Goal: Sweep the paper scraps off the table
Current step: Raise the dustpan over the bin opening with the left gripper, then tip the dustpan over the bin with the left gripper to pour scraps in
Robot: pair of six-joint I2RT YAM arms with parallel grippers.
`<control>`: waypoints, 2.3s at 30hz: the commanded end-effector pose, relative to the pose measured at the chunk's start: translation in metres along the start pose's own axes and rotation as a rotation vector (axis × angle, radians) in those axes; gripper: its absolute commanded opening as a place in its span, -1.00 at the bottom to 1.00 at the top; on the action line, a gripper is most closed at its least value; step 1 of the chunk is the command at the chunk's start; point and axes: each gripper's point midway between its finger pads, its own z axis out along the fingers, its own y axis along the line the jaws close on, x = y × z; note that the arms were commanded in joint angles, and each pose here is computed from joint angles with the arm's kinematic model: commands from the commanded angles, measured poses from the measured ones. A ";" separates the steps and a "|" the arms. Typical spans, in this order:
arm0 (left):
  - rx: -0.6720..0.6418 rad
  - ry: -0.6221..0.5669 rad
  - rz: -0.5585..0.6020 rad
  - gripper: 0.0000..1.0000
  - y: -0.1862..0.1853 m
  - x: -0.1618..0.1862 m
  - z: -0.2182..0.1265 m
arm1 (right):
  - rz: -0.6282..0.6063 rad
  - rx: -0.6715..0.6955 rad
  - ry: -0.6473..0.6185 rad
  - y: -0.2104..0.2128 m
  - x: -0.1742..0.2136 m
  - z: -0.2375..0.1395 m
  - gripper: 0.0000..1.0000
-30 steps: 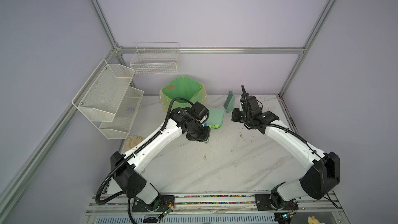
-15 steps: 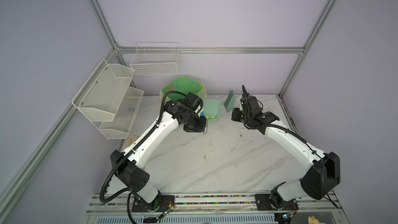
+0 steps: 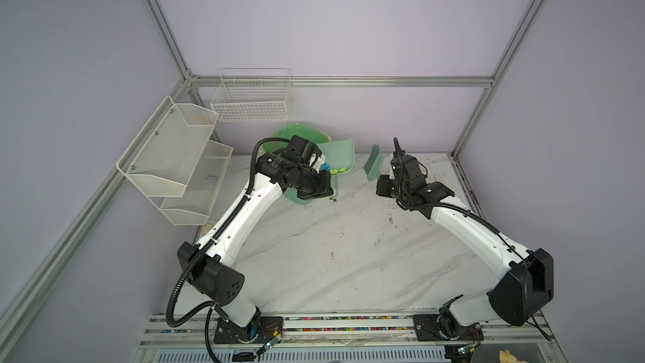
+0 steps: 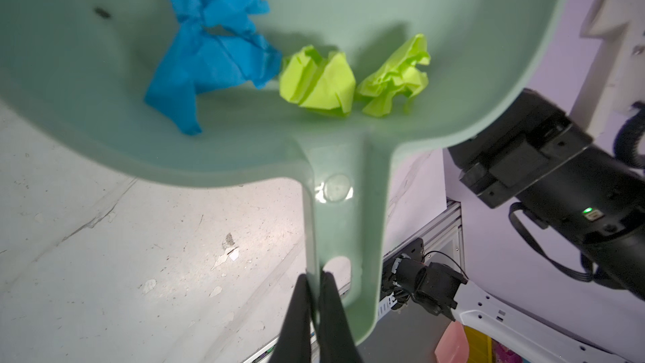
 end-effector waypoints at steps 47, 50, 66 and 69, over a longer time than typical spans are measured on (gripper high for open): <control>1.122 -0.199 -0.386 -1.00 -0.025 -0.085 -0.105 | 0.014 -0.116 -0.119 0.017 -0.030 -0.049 -1.00; 1.242 -0.210 -0.405 -1.00 -0.028 -0.084 -0.120 | 0.010 -0.114 -0.120 0.016 -0.030 -0.050 -1.00; 1.424 -0.176 -0.599 -1.00 -0.029 -0.075 -0.107 | 0.016 -0.135 -0.139 0.019 -0.034 -0.059 -1.00; 1.405 -0.169 -0.606 -1.00 -0.025 -0.076 -0.097 | 0.022 -0.141 -0.139 0.021 -0.035 -0.061 -1.00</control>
